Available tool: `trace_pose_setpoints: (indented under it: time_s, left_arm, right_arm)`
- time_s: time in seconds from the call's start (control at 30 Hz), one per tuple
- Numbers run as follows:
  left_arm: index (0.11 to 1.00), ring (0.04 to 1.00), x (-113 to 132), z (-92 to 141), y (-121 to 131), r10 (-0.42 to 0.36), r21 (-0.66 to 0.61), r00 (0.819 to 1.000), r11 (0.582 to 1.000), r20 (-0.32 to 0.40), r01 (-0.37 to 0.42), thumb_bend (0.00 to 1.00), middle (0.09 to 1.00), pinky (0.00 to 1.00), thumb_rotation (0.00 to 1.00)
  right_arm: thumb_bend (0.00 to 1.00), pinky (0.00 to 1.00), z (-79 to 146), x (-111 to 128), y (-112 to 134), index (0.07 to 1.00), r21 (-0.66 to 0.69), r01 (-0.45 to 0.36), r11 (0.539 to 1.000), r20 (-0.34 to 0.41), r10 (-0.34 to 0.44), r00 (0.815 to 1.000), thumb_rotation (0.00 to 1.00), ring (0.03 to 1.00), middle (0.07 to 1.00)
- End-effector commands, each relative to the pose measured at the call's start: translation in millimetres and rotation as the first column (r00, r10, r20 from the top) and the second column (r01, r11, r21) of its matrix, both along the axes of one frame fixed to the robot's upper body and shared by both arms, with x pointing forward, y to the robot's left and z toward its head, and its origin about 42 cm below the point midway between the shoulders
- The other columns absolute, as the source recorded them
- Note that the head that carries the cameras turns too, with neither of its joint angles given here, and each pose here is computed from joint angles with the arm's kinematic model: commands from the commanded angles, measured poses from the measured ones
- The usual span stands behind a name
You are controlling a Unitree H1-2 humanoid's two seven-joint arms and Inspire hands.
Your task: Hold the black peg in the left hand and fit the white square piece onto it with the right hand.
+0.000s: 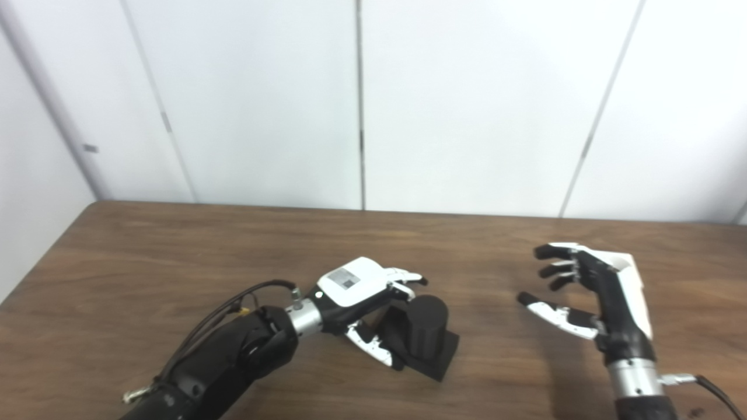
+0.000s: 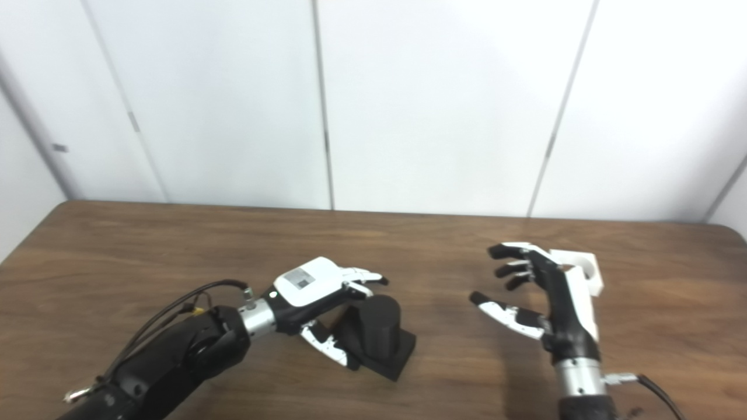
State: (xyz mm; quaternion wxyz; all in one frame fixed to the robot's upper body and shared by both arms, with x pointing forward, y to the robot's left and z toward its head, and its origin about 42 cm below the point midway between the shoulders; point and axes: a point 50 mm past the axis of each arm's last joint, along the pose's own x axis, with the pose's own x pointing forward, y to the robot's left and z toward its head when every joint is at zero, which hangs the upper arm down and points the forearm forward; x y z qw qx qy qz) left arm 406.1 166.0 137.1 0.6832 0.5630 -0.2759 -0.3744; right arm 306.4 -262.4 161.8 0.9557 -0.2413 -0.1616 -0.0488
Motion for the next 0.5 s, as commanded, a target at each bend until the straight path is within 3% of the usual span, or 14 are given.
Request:
trace_pose_setpoints:
  time_s: [0.0,0.2,0.3,0.47]
  left_arm:
    - [0.491,0.887,-26,-49,8,-0.068,0.248,0.994,0.965,-0.081,0.086,0.52,0.901,0.78,0.07]
    - [0.491,0.876,-24,-47,22,-0.065,0.253,0.994,0.964,-0.084,0.084,0.52,0.897,0.78,0.07]
    - [0.491,0.869,-24,-48,28,-0.062,0.254,0.994,0.964,-0.085,0.081,0.52,0.886,0.77,0.07]
    - [0.491,0.863,-25,-49,39,-0.058,0.258,0.994,0.963,-0.09,0.08,0.52,0.881,0.77,0.07]
  right_arm:
    - [0.57,0.47,30,12,2,0.663,-0.056,-0.042,0.998,0.091,0.047,0.995,0.0,0.588,0.695]
    - [0.63,0.51,69,27,-14,0.753,-0.254,-0.031,0.967,0.033,0.041,0.999,0.0,0.659,0.773]
    - [0.67,0.56,89,34,-22,0.783,-0.406,-0.008,0.914,-0.003,0.008,1.0,0.02,0.707,0.812]
    - [0.75,0.64,123,46,-39,0.823,-0.66,0.012,0.751,-0.098,-0.101,0.99,0.12,0.81,0.893]
